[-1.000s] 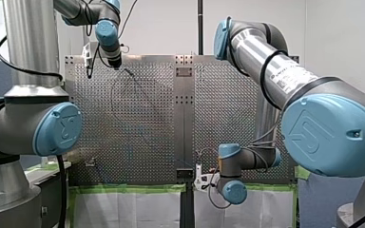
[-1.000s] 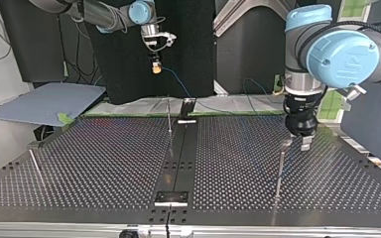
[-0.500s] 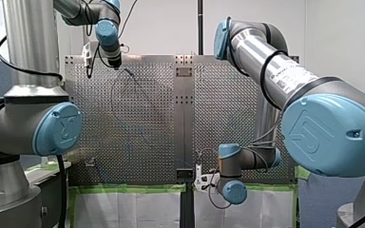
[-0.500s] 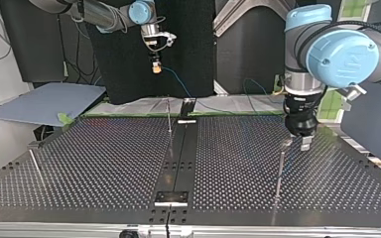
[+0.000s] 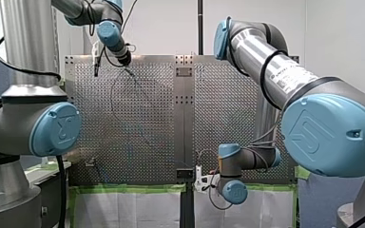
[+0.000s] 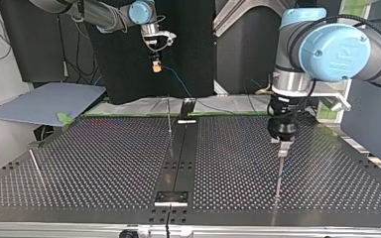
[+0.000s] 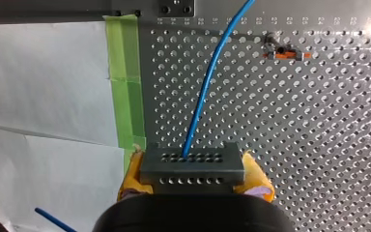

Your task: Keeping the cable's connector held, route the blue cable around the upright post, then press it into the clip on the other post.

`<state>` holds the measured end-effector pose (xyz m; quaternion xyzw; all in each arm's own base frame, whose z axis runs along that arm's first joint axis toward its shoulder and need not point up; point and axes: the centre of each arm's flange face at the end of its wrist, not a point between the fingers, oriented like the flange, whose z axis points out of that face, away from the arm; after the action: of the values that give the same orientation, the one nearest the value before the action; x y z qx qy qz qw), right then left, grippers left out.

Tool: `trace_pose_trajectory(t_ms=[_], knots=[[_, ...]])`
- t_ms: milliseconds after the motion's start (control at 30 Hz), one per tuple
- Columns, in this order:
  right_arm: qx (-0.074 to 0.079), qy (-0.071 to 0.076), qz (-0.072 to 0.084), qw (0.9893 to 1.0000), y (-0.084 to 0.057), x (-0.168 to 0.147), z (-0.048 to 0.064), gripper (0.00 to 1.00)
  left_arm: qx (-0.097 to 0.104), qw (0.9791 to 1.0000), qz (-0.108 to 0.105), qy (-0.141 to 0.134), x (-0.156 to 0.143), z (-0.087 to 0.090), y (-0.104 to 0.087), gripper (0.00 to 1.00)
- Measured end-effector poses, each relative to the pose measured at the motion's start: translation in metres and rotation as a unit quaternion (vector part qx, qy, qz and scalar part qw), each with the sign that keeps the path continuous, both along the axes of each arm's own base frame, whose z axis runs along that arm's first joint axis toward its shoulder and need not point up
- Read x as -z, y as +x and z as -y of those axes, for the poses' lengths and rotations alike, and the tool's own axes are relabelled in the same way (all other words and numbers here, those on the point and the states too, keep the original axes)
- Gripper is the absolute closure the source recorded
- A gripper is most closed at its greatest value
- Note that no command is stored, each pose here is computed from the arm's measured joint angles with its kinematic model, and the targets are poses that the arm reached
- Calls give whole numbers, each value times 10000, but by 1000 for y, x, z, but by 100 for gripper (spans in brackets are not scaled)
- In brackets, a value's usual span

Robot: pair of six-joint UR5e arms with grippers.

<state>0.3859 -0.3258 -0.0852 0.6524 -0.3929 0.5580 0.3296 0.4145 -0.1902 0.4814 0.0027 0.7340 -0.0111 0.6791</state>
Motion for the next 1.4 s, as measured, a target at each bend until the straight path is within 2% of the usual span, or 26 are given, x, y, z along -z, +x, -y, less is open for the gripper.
trace_pose_trajectory(t_ms=[100, 200, 367, 567, 733, 867, 1067, 1167, 1300, 1400], knots=[[-5, 7, 12, 10000, 0, 0, 0, 100, 213, 9998, 55, 11, 6, 14, 5, 0], [-8, 11, 20, 10000, 0, 0, 0, 100, 298, 9995, 72, 30, 17, 29, 11, 0], [-10, 14, 24, 10000, 1, 0, 0, 100, 332, 9994, 81, 99, 37, 52, 19, 0], [-13, -4, 47, 10000, 1, 0, 0, 100, 354, 9986, 101, 375, 64, 82, 26, 0], [-15, -15, 62, 10000, 2, -1, 0, 100, 352, 9971, 128, 662, 86, 106, 30, 0], [-38, -14, 68, 10000, 2, -1, 0, 100, 215, 9957, 142, 887, 104, 113, 39, 0], [-50, -11, 75, 10000, 2, -1, 0, 100, -95, 9927, 157, 1189, 126, 111, 55, 0], [-50, -8, 80, 10000, 2, -1, 0, 100, -316, 9905, 242, 1313, 127, 105, 62, 0], [-51, -5, 86, 10000, 2, -1, 0, 100, -639, 9862, 353, 1485, 124, 93, 71, 0], [-52, -5, 90, 9999, 3, -1, 0, 100, -733, 9836, 394, 1601, 126, 88, 77, 0]])
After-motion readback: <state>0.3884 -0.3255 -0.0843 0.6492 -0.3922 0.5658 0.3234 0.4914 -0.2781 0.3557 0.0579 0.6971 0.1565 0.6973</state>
